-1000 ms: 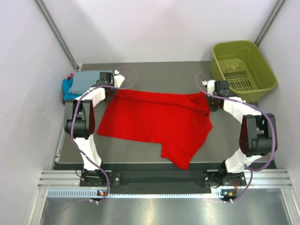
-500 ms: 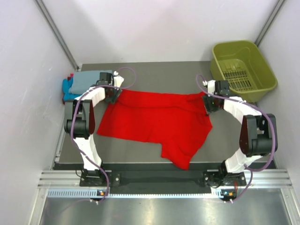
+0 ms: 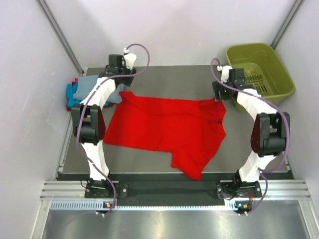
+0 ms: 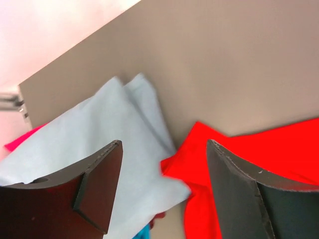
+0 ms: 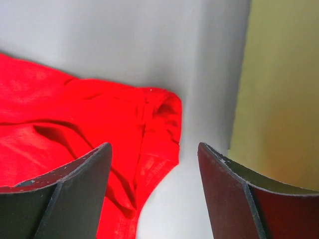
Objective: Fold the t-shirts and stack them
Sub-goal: Fold the tshirt
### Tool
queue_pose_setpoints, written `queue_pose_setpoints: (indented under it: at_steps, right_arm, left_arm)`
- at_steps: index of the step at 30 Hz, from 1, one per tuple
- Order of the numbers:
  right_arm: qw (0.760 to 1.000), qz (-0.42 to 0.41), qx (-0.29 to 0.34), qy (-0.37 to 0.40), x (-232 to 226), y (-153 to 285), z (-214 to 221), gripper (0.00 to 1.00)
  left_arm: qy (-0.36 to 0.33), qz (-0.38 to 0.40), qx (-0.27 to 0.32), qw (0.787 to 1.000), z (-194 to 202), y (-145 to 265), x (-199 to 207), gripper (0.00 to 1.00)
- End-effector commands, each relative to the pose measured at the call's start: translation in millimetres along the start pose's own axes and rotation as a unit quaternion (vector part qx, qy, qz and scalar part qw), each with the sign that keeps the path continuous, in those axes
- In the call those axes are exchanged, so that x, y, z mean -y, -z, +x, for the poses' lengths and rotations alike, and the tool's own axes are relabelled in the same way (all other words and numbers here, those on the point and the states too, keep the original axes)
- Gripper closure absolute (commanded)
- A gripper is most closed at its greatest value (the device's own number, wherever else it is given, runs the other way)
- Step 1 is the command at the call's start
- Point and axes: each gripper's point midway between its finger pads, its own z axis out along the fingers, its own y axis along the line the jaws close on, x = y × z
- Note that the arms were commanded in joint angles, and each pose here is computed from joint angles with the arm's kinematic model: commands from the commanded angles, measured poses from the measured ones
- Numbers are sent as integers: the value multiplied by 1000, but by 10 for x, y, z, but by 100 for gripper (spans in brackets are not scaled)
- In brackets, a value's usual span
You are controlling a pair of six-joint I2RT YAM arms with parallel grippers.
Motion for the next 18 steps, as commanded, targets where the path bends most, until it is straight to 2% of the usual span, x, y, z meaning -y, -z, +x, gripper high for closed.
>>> queue_pose_setpoints:
  at_steps: [1,8,14,18]
  right_arm:
    - [1000,-13,3,-5,-61,-110,-79,30]
    - [1000,-8,-6,-8,-48,-168,16,30]
    - [999,-18,-26,-16,-99,-317,155,31]
    - [999,-19,-27,-13,-88,-386,117,32]
  left_arm:
    - [13,4,-36,999,159,-127,134,28]
    - [-2,-8,-24,1000,188,26,105,28]
    - [-7,19,-61,998,360,-312,392,29]
    - [1,8,-63,998,304,-508,348,31]
